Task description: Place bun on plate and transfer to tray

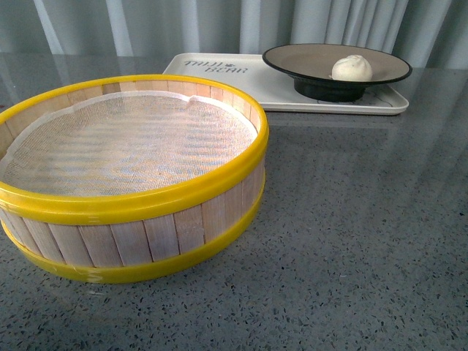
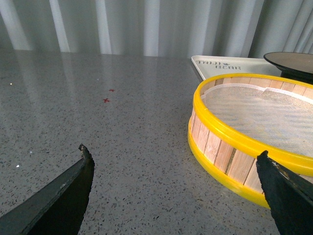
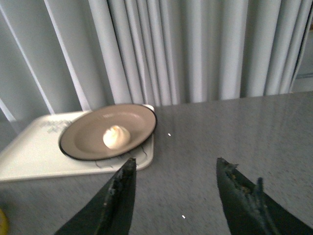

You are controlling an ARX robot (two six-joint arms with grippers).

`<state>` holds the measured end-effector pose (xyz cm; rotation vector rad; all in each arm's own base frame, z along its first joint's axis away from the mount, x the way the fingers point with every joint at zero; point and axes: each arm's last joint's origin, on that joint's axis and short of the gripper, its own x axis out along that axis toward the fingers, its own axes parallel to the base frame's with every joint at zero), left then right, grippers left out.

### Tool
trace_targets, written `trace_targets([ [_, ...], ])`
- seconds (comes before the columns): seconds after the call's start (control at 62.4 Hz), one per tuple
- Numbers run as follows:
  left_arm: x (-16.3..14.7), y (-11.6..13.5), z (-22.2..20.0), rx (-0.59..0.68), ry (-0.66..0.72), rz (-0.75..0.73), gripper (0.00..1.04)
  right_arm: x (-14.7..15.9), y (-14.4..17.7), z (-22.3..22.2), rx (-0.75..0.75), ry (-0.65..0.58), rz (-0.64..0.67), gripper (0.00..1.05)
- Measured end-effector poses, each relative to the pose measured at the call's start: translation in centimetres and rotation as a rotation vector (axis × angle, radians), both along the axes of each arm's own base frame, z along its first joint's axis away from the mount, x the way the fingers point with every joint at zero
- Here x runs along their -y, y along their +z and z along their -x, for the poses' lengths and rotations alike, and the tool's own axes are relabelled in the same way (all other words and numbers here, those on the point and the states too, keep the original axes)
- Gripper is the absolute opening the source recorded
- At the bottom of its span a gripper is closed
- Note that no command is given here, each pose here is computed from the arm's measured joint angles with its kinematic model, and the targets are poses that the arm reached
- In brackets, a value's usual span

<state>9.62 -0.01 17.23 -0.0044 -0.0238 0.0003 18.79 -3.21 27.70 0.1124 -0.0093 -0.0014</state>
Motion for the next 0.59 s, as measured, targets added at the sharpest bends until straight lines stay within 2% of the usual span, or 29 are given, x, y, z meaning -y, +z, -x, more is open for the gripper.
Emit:
trace_targets([
  [0.08, 0.0, 0.0, 0.0, 0.000, 0.000, 0.000, 0.98, -0.4, -1.7, 0.7, -0.018, -0.007, 0.047, 0.35],
  [0.208, 0.0, 0.0, 0.0, 0.000, -0.001, 0.000, 0.98, -1.3, -4.2, 2.3, -0.015, -0.006, 0.092, 0.04],
  [0.24, 0.0, 0.0, 0.0, 0.000, 0.000, 0.000, 0.98, -1.5, -4.6, 2.5, -0.015, -0.004, 0.099, 0.01],
  [0.465, 0.0, 0.0, 0.0, 0.000, -0.001, 0.000, 0.98, -2.5, -6.9, 4.0, -0.021, -0.033, 0.106, 0.02],
  [0.593, 0.0, 0.0, 0.0, 0.000, -0.001, 0.000, 0.98, -3.2, -7.7, 4.7, -0.013, 0.006, 0.108, 0.02],
])
